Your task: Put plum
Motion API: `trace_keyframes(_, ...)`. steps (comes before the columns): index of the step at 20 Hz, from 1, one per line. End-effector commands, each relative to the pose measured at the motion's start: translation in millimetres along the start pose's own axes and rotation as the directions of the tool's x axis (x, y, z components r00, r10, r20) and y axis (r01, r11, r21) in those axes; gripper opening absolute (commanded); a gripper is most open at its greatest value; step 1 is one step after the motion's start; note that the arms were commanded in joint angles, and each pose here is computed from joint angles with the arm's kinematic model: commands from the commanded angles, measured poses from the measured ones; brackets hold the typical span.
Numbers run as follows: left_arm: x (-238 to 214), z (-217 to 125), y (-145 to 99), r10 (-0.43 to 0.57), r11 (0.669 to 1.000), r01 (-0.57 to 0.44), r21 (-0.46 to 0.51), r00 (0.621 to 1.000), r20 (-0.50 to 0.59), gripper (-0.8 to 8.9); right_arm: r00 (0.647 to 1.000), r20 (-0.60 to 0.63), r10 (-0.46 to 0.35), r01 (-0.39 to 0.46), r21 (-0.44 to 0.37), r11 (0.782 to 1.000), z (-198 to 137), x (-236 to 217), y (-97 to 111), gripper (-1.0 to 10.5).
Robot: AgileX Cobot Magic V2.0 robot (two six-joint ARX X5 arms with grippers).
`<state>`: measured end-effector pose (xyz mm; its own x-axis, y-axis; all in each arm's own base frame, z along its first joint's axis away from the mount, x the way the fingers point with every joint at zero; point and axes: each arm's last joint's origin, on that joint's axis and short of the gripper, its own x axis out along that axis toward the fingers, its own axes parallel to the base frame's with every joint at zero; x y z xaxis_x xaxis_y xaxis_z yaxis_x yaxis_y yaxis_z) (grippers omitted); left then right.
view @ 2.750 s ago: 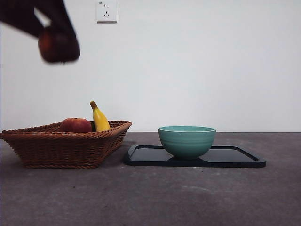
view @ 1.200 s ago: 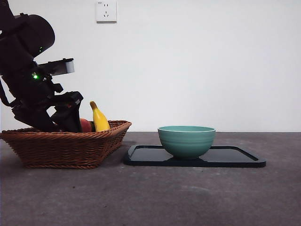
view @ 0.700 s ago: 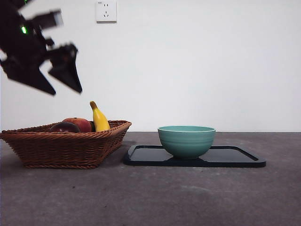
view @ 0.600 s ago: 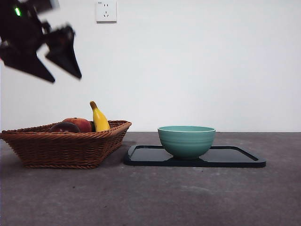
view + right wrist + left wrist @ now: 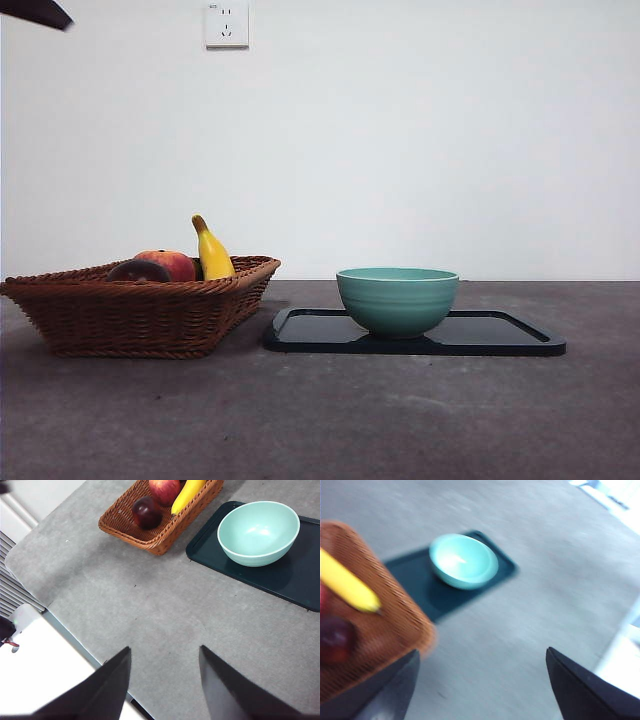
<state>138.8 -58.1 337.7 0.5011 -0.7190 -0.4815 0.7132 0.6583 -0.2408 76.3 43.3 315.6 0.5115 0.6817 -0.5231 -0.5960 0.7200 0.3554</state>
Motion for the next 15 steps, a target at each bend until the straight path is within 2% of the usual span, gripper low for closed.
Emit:
trace_keyframes(1, -10, -4, -9, -0.040, 0.999, 0.039, -0.009, 0.999, -0.013, 4.04, 1.000, 0.007, 0.005, -0.005, 0.004, 1.000, 2, 0, 1, 2.2)
trace_keyframes(6, -23, -20, -18, -0.050, 0.999, 0.048, -0.022, 0.994, -0.094, 4.04, 1.000, 0.004, 0.005, -0.005, 0.014, 1.000, 2, 0, 1, 2.2)
trace_keyframes(15, -24, -21, -19, -0.051, 0.999, 0.049, -0.016, 0.994, -0.093, 4.04, 1.000, 0.008, -0.001, 0.001, 0.054, 0.999, 3, 0, 0, 2.2)
